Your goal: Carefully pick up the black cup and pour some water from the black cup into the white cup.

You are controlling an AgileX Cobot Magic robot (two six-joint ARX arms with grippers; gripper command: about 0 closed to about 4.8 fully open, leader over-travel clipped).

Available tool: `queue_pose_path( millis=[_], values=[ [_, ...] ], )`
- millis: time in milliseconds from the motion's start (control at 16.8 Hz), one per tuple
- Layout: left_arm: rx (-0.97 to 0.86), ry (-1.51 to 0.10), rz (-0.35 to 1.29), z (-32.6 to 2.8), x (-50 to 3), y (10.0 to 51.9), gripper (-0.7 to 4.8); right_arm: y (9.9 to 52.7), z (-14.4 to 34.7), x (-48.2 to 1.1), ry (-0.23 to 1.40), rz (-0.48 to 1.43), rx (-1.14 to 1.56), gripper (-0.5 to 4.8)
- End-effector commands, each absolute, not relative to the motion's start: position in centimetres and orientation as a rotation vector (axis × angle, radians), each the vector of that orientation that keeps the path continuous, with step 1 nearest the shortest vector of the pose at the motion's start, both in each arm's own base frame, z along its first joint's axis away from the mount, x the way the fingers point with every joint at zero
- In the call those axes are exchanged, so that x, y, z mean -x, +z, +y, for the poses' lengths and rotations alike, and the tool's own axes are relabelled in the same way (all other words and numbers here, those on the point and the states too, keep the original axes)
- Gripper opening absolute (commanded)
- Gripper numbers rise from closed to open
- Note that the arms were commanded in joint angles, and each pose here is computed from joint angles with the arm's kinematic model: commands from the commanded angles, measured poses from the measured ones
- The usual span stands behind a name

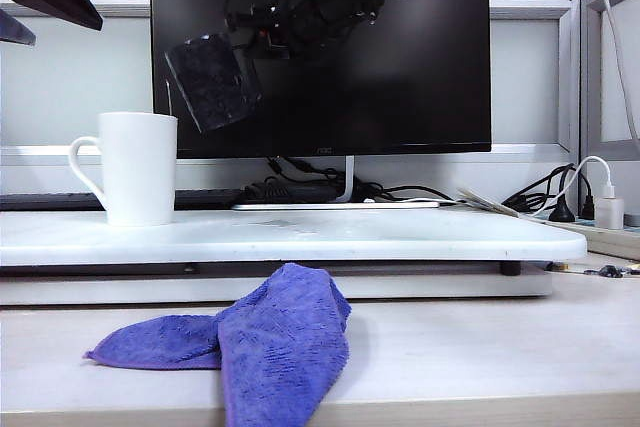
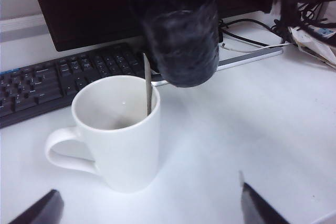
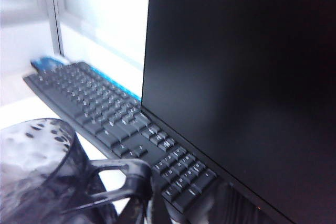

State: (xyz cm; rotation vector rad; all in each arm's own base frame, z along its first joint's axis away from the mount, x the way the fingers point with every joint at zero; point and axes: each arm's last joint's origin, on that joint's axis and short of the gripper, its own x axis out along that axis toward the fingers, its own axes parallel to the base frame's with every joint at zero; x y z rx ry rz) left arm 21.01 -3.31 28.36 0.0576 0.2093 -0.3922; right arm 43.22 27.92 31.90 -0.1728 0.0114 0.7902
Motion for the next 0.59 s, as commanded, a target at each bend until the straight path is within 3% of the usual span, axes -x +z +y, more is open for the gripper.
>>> queue_pose_path(
  millis=[59, 594],
  values=[
    [-0.087, -0.396, 0.194, -3.3, -21.0, 28.5, 4.79, 33.1, 28.3, -42.8, 0.773, -0.052, 0.21, -0.07],
    [-0.085, -0.397, 0.235, -3.3, -20.9, 28.1, 4.79, 33.2, 29.5, -41.9, 0.73, -0.046, 0.36, -0.07]
  ],
)
